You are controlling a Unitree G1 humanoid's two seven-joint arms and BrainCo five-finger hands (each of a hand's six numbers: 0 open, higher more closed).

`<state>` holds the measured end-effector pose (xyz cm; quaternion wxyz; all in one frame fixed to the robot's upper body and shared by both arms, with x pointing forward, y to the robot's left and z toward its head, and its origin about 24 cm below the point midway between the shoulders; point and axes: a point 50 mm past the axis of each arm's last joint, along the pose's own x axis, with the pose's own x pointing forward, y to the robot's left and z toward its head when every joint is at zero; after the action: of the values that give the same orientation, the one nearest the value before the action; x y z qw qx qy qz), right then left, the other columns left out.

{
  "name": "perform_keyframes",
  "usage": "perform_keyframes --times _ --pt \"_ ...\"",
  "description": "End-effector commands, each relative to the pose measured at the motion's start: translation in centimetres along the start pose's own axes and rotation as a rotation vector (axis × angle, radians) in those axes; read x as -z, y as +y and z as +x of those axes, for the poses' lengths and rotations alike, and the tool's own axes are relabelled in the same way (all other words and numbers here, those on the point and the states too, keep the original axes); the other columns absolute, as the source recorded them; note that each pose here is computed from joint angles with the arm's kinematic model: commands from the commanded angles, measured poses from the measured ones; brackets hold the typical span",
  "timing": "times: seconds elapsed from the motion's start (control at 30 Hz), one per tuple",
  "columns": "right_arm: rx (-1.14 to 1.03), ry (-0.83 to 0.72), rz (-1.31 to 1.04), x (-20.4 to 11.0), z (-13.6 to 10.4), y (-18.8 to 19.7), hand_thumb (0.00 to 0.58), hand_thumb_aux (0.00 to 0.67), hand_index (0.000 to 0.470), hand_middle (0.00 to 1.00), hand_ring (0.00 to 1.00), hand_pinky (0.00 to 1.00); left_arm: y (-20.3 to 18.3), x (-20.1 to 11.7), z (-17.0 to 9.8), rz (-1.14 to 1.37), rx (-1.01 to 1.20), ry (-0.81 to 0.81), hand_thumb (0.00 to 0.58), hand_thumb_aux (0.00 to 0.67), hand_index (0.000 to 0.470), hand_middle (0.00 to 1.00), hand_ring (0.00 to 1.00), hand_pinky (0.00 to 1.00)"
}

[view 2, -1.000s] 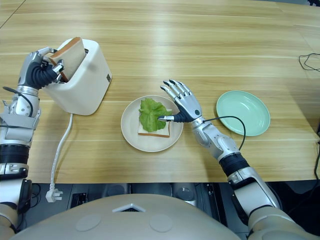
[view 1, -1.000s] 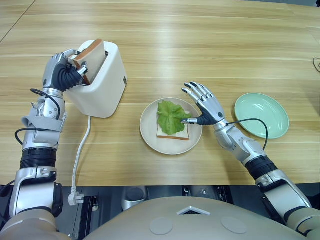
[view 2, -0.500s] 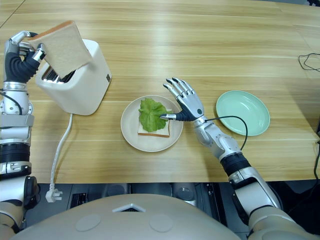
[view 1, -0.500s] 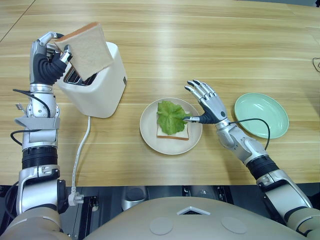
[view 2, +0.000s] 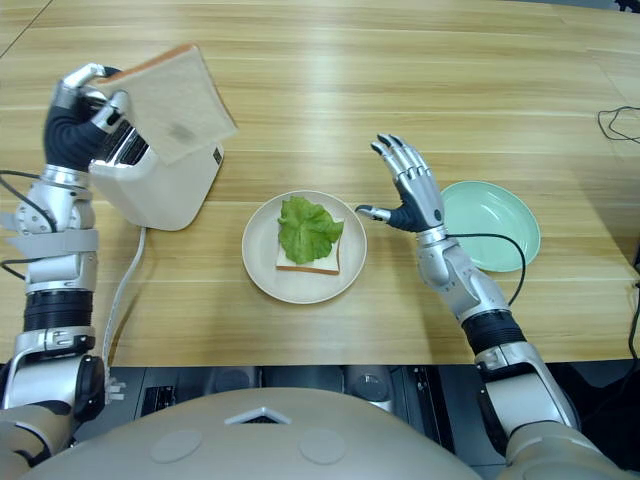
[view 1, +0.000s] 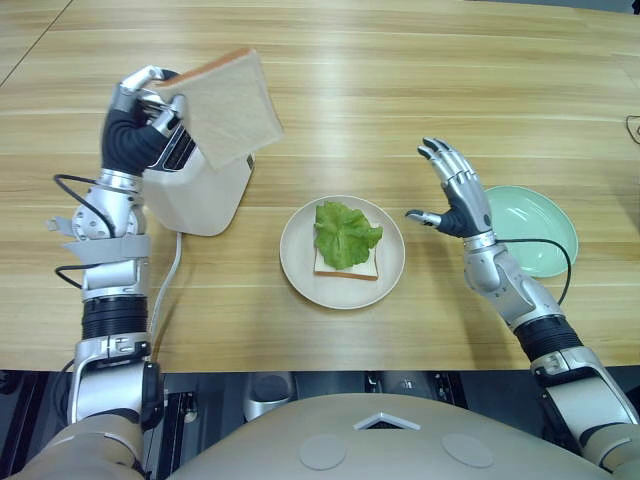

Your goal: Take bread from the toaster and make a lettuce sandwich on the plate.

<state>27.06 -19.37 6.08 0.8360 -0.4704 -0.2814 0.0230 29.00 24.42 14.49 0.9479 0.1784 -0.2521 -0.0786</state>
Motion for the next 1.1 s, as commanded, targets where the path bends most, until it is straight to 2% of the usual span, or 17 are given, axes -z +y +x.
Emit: perform_keyframes --times 0.03,0.23,0.4,0.77,1.1 --pt "0.032 0.016 0.022 0.5 -0.2 -1.4 0.0 0.0 0.0 0.0 0.0 0.0 -2.7 0.2 -0.1 -0.089 0.114 0.013 0.58 0.67 0.46 1.0 1.0 1.0" --pt "0.092 0.034 0.056 0.8 -0.6 -3.4 0.0 0.0 0.0 0.0 0.0 0.0 -7.0 1.9 -0.7 -0.199 0.277 0.112 0.58 0.67 0.46 1.0 1.0 1.0" --pt "0.089 0.003 0.085 0.0 -0.7 -3.6 0.0 0.0 0.0 0.0 0.0 0.0 -10.0 3.6 -1.4 -0.258 0.39 0.207 0.58 0.67 0.46 1.0 1.0 1.0" --pt "-0.061 -0.146 0.185 -4.1 -1.4 -1.2 0.0 0.0 0.0 0.0 0.0 0.0 -13.2 5.8 -2.4 -0.43 0.549 0.315 0.58 0.67 0.46 1.0 1.0 1.0" --pt "-0.315 -0.264 0.239 -7.6 -3.1 2.3 0.0 0.0 0.0 0.0 0.0 0.0 -14.1 6.7 -3.2 -0.429 0.601 0.36 0.58 0.67 0.46 1.0 1.0 1.0"
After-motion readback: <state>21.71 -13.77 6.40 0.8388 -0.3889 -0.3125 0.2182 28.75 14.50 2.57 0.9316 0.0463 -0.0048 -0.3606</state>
